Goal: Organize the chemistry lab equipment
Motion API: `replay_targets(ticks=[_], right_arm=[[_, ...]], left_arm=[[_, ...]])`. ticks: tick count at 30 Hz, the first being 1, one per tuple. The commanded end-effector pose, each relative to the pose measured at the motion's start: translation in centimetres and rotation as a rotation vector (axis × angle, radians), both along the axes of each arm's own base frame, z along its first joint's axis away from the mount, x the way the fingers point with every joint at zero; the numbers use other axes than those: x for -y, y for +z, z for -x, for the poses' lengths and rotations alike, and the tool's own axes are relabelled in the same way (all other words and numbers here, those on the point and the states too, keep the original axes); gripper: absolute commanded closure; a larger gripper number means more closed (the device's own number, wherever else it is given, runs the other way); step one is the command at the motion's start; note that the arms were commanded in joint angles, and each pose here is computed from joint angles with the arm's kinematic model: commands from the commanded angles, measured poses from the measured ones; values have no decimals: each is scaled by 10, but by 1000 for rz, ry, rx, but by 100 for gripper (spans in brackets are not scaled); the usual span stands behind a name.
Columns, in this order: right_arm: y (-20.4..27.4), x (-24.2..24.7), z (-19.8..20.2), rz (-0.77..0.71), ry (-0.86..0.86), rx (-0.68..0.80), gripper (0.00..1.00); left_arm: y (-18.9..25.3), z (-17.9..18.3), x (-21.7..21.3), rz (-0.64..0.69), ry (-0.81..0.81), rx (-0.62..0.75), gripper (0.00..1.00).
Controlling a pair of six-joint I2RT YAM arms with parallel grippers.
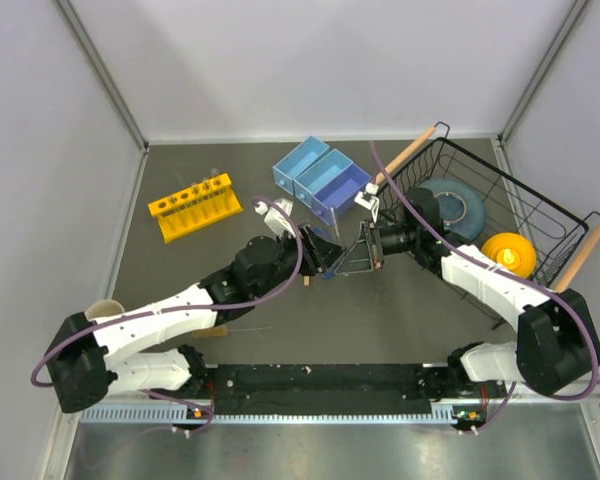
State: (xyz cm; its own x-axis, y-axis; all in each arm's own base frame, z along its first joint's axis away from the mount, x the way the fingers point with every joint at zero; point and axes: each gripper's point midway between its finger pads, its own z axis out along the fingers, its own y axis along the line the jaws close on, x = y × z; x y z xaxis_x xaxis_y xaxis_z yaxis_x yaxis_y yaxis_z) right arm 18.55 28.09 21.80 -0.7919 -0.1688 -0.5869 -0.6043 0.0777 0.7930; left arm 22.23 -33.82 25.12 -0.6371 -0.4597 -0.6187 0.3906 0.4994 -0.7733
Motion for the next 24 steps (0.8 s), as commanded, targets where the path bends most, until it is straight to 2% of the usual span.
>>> replay_targets(ticks=[1,2,5,7,13,14,17,24], right_arm=[[-2,0,3,11,24,68,94],[0,-1,2,7,28,96,94],[-6,-1,8,28,47,108,94],[-10,-2,9,43,57,149,95],[-25,-4,24,98,125,257,94],[-26,-3,25,107,130,257,94],[-29,-2,26,119,148,292,94],[-38,-3,32,157,198,371,94]], left_arm=[[17,-3,-16,6,53,54,38],[16,-4,-19,-3,61,52,23],[12,-4,-31,-38,64,39,7],[12,0,-36,-47,24,26,4],[19,-7,-63,-36,-88,-75,3],[10,-5,-69,-61,-126,-130,3],[14,3,-71,-112,-224,-131,5],[26,17,-55,-102,-392,-137,12]])
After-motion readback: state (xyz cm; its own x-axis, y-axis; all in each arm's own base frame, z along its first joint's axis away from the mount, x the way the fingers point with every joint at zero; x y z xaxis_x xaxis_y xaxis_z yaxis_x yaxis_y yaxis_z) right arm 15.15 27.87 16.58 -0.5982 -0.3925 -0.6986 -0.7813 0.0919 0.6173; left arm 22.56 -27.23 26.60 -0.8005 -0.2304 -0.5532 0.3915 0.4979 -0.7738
